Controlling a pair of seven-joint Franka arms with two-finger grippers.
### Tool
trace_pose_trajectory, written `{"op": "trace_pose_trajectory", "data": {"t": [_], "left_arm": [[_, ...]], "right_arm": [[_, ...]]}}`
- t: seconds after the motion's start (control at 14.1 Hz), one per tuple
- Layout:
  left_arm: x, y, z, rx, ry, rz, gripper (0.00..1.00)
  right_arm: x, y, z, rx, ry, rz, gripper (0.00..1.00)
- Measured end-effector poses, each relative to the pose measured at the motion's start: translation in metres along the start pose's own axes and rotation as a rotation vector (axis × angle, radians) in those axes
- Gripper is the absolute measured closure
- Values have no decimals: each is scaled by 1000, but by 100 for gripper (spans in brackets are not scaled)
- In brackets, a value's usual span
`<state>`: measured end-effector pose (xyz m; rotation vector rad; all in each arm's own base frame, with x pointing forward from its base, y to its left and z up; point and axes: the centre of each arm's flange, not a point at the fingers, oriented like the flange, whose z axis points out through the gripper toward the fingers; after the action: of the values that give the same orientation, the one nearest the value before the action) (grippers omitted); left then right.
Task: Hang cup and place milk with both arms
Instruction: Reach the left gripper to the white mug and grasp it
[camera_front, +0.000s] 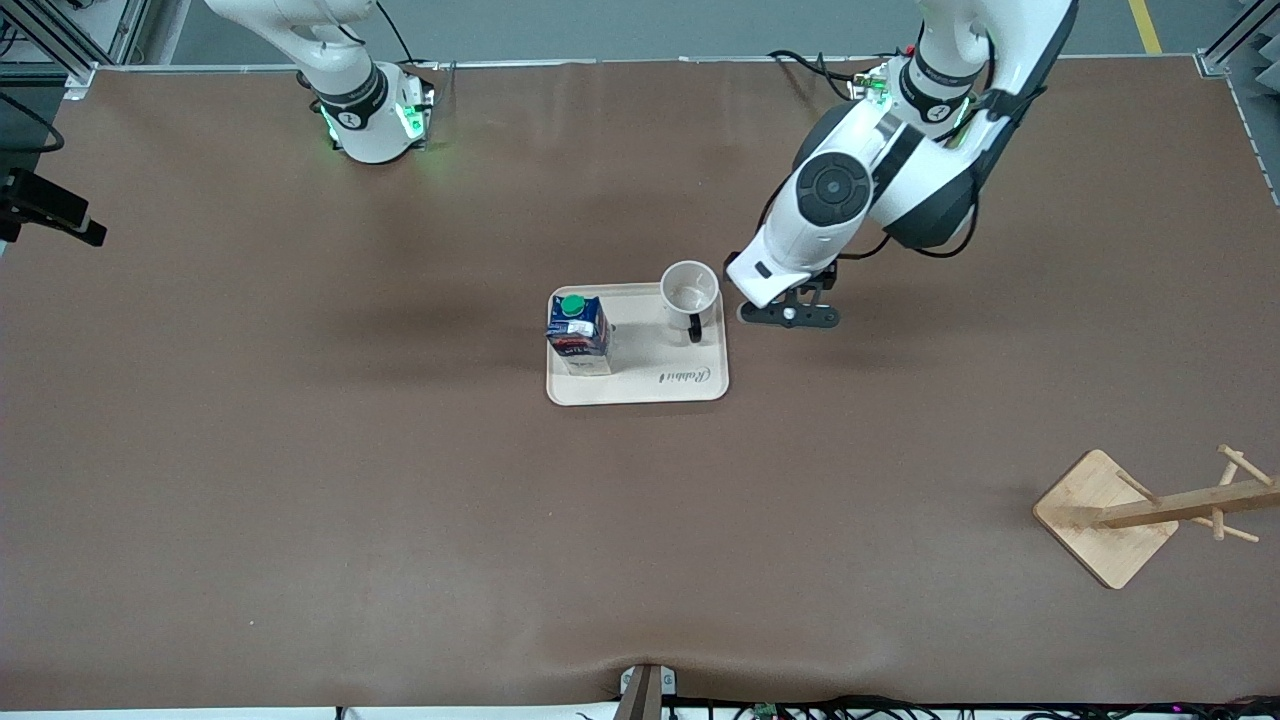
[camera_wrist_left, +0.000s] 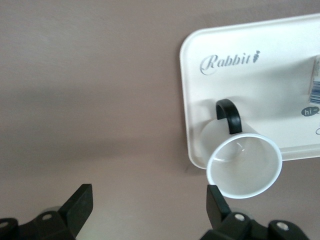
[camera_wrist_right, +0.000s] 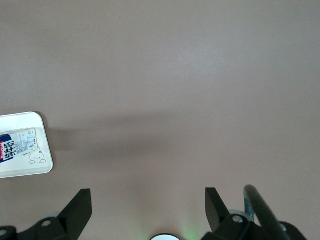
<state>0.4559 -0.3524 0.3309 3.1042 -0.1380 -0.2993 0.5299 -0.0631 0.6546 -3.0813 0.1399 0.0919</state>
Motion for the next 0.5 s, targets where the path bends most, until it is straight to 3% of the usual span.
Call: {"op": "trace_pose_trajectory", "data": {"t": [0.28, 0.43, 0.5], "left_arm": [[-19, 44, 41, -16, -27, -9, 3], [-24, 55, 55, -21, -40, -5, 8], [-25, 59, 62, -27, -41, -10, 16]], "right_arm": [[0, 0, 0, 0, 0, 0, 0], [0, 0, 0, 0, 0, 1, 0], [0, 0, 0, 0, 0, 1, 0]]}}
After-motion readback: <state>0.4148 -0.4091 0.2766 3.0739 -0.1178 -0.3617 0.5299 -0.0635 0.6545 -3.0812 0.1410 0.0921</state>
